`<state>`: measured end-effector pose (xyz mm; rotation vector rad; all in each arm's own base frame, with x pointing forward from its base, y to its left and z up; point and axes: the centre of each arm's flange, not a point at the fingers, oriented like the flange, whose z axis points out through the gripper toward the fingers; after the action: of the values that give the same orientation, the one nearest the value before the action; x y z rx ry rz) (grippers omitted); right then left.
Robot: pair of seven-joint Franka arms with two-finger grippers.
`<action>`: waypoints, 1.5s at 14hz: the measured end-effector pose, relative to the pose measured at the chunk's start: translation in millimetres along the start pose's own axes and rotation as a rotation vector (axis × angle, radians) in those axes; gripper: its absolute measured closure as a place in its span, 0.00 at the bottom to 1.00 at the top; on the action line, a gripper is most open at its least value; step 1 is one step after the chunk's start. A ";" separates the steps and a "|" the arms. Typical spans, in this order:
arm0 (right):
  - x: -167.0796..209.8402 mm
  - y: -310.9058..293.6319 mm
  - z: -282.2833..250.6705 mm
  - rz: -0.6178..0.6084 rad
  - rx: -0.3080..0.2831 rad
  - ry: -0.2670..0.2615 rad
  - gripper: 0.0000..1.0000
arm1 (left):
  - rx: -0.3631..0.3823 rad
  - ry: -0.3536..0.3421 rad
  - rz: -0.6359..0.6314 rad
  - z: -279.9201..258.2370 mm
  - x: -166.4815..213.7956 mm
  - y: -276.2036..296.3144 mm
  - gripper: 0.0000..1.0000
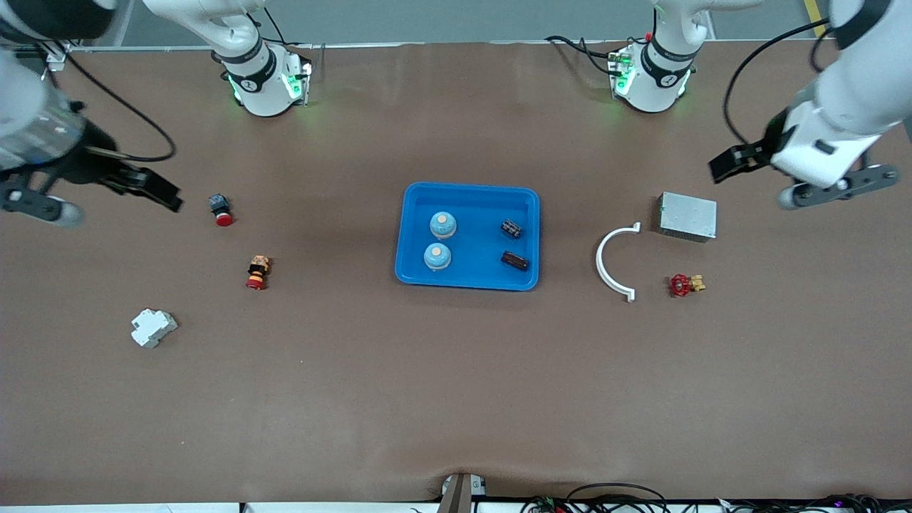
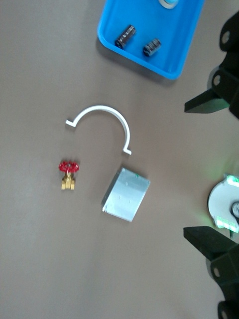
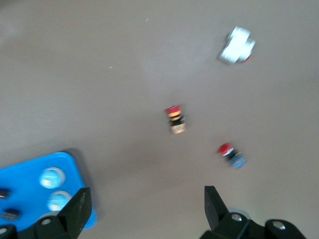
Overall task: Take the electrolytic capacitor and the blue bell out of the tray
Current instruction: 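Reach the right gripper and the left gripper down into the blue tray, then grasp a blue bell with the right gripper while the left gripper grasps the capacitor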
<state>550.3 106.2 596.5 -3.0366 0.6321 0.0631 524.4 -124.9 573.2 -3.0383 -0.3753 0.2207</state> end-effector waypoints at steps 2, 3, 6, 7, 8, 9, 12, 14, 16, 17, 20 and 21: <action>-14.3 -27.0 22.5 0.075 0.022 -0.012 0.00 | -0.002 0.014 -0.044 23.7 -10.3 34.0 0.00; -22.4 -40.5 32.8 0.101 0.026 -0.012 0.00 | -0.006 0.017 -0.069 37.6 -15.8 49.3 0.00; -55.6 -85.6 65.5 0.157 0.037 -0.007 0.00 | -0.025 0.045 -0.120 83.1 -33.2 95.1 0.00; -67.8 -100.0 78.3 0.178 0.036 -0.008 0.00 | -0.032 0.051 -0.140 99.0 -39.3 109.8 0.00; -79.6 -114.3 91.1 0.202 0.034 -0.011 0.00 | -0.040 0.051 -0.164 114.5 -45.3 124.3 0.00; -90.8 -128.8 103.3 0.227 0.033 -0.012 0.00 | -0.049 0.049 -0.200 128.9 -50.0 138.2 0.00; -120.2 -172.4 139.8 0.291 0.038 -0.012 0.00 | -0.088 0.026 -0.305 165.7 -61.2 179.1 0.00; -135.9 -195.4 165.1 0.317 0.037 -0.015 0.00 | -0.114 0.004 -0.358 191.0 -69.2 205.6 0.00; -151.5 -214.1 188.7 0.334 0.030 -0.018 0.00 | -0.135 -0.018 -0.405 214.9 -70.7 220.9 0.00; -159.1 -221.8 199.8 0.340 0.025 -0.021 0.00 | -0.154 -0.023 -0.429 227.6 -72.8 228.7 0.00; -173.7 -239.9 231.5 0.363 0.022 -0.022 0.00 | -0.183 -0.031 -0.462 270.4 -88.3 248.4 0.00; -177.8 -245.7 242.9 0.371 0.026 -0.020 0.00 | -0.177 -0.027 -0.466 284.9 -91.4 251.4 0.00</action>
<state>477.8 413.4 369.9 -2.8474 1.1742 0.0955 453.1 -375.3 281.7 -2.9999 -1.1366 0.2051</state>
